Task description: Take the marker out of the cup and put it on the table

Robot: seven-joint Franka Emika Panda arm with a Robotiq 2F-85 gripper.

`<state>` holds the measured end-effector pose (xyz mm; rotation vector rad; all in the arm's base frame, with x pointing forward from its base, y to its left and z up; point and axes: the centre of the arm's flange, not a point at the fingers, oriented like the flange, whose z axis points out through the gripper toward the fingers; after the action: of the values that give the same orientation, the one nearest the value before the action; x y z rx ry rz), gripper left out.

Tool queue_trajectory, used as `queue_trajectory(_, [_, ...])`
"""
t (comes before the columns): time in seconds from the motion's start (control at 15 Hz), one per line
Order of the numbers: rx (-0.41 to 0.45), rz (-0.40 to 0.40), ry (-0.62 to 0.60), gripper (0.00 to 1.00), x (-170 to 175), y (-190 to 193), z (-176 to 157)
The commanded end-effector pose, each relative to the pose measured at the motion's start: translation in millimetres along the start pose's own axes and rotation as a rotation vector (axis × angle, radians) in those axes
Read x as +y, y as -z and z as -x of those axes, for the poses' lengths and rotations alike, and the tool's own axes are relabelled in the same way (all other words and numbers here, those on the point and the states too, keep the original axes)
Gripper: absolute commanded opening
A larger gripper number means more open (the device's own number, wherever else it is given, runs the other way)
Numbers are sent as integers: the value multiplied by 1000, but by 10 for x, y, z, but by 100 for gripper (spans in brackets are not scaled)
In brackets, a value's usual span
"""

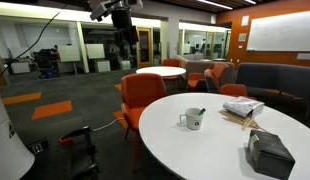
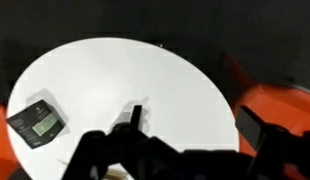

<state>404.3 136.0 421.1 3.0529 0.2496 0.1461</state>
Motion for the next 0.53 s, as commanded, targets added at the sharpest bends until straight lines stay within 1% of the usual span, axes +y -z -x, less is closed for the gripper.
queue_trajectory(0.0, [31,90,-160,100,58,-152,-193])
queue_trajectory(0.13, [85,112,-264,100,231,-351,-413])
queue_trajectory(0.2, [109,118,-318,100,369,-486,-554])
queue_trajectory(0.33, [131,130,-413,100,655,-786,-798])
queue_trajectory(0.47, [121,133,-506,100,931,-1081,-1042])
